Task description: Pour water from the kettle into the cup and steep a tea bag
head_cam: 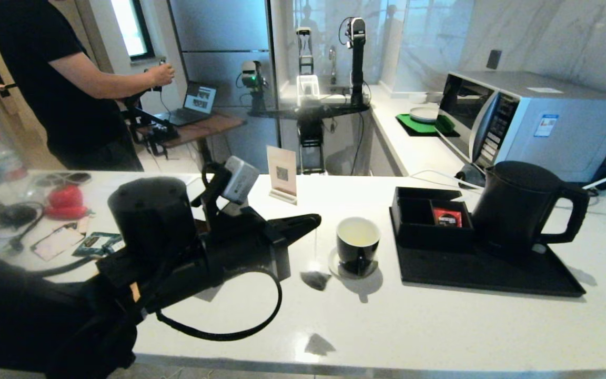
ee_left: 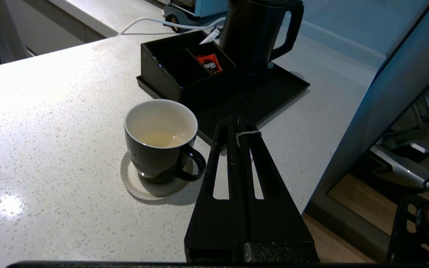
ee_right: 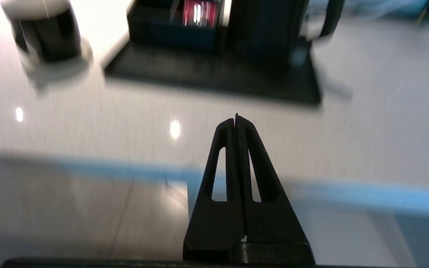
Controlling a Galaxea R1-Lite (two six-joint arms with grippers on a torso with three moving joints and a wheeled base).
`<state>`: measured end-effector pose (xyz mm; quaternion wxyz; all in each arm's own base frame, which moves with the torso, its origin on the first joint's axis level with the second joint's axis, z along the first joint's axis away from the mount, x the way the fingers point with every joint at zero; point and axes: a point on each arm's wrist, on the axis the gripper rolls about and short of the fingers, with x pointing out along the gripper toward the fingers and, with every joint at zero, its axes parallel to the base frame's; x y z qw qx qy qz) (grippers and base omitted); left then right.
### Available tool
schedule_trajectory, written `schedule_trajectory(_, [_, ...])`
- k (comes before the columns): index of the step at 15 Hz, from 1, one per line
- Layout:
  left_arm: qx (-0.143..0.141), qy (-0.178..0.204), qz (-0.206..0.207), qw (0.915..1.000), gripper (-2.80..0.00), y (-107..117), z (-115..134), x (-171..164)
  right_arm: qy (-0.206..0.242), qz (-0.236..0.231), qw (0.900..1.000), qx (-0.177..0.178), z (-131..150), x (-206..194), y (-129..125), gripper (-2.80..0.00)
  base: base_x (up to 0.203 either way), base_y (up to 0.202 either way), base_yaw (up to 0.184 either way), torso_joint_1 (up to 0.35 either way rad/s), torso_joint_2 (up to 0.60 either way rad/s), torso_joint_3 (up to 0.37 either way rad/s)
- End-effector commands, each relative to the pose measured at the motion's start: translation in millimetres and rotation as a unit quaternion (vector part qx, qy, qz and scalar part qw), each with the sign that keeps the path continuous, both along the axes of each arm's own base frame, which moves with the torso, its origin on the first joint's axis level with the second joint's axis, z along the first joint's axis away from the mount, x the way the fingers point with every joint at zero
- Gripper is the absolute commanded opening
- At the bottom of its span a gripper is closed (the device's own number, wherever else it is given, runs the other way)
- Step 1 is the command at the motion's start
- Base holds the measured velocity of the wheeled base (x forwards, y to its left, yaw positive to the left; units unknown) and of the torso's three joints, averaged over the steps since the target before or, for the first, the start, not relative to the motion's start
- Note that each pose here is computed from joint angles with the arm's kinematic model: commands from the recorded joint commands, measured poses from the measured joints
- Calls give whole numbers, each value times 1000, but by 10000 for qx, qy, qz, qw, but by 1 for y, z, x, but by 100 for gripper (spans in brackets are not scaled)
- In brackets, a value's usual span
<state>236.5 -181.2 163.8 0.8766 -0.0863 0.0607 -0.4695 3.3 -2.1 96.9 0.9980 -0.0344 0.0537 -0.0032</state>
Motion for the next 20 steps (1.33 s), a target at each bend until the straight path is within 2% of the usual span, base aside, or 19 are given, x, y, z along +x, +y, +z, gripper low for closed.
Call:
schedule_trajectory(1, [4, 13, -54, 10000, -280, -4, -3, 1, 280, 10, 9996, -24, -6, -1, 0, -280, 0, 0, 0, 0, 0, 0])
schedule_trajectory(3, [22, 35, -70, 10000, -280, -6, -4, 2, 459, 151, 9988, 31, -10, -2, 1, -280, 0, 0, 0, 0, 0, 0])
schedule_trajectory(5, [25, 39, -70, 10000, -280, -7, -5, 4, 895, 274, 9956, 24, -18, -4, 1, -280, 0, 0, 0, 0, 0, 0])
schedule_trajectory(14, [-38, -47, -70, 10000, -280, -10, -1, 9, 914, 384, 9950, 72, -19, -4, 1, -280, 0, 0, 0, 0, 0, 0])
schedule_trajectory(20, [-182, -239, 84, 9995, -280, 2, 15, 6, 914, 384, 9950, 72, -19, -4, 1, -280, 0, 0, 0, 0, 0, 0])
